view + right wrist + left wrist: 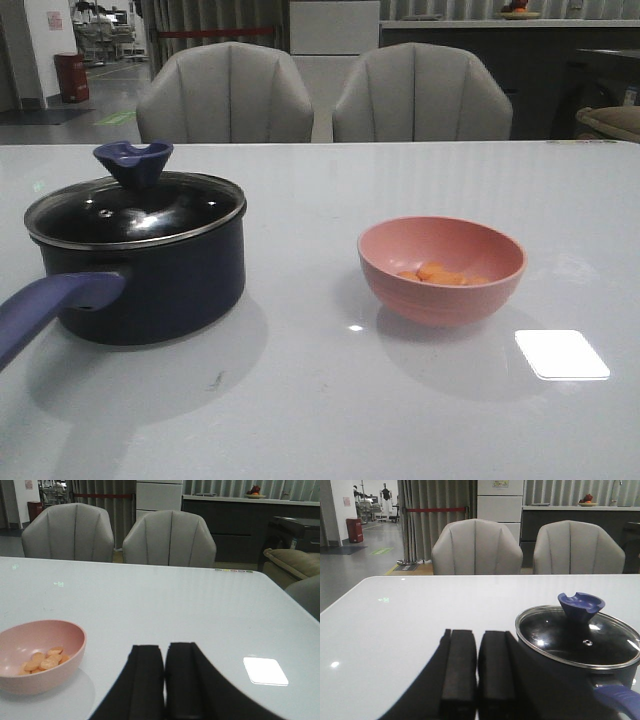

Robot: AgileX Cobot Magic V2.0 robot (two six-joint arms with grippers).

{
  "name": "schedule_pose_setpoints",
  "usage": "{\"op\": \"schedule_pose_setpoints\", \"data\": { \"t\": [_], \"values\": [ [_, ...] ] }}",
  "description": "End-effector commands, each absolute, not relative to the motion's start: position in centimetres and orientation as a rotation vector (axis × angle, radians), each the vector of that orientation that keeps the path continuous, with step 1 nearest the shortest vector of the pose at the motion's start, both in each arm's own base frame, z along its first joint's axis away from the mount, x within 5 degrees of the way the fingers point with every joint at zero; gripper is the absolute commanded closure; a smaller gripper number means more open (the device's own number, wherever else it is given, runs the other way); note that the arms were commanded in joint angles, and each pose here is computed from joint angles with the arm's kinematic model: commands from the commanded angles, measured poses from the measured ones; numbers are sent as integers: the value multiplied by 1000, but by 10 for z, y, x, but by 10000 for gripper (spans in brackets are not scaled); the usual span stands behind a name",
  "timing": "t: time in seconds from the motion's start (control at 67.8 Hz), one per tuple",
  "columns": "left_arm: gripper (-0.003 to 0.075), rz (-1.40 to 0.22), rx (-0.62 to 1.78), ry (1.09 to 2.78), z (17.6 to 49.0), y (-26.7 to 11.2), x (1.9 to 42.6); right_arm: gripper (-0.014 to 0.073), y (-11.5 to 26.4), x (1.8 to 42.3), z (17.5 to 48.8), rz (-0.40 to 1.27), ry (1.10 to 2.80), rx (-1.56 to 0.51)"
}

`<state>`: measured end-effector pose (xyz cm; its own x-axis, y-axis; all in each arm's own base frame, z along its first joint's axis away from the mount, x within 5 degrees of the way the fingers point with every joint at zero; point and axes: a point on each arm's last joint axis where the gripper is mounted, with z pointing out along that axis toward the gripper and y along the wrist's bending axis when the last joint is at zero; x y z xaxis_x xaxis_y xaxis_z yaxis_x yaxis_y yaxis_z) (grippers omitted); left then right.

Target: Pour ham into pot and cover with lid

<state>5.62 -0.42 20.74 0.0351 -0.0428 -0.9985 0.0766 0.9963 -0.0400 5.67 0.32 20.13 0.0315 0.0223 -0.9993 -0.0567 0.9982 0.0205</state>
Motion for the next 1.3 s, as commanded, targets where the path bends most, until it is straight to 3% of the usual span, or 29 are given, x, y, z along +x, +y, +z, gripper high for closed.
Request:
{"op": "schedule_pose_setpoints", "data": {
  "t": [0.0, 0.856, 1.092, 1.283],
  "values": [
    [607, -100, 20, 1458, 208, -4, 55, 409, 3, 54, 212, 44, 1427, -30],
    [607, -97, 25, 1419, 212, -4, 55, 409, 3, 54, 212, 44, 1427, -30],
    [607, -116, 13, 1170, 244, -4, 46, 409, 3, 54, 212, 44, 1427, -30],
    [607, -109, 13, 1346, 283, -4, 48, 409, 3, 54, 212, 44, 1427, -30]
  ]
}}
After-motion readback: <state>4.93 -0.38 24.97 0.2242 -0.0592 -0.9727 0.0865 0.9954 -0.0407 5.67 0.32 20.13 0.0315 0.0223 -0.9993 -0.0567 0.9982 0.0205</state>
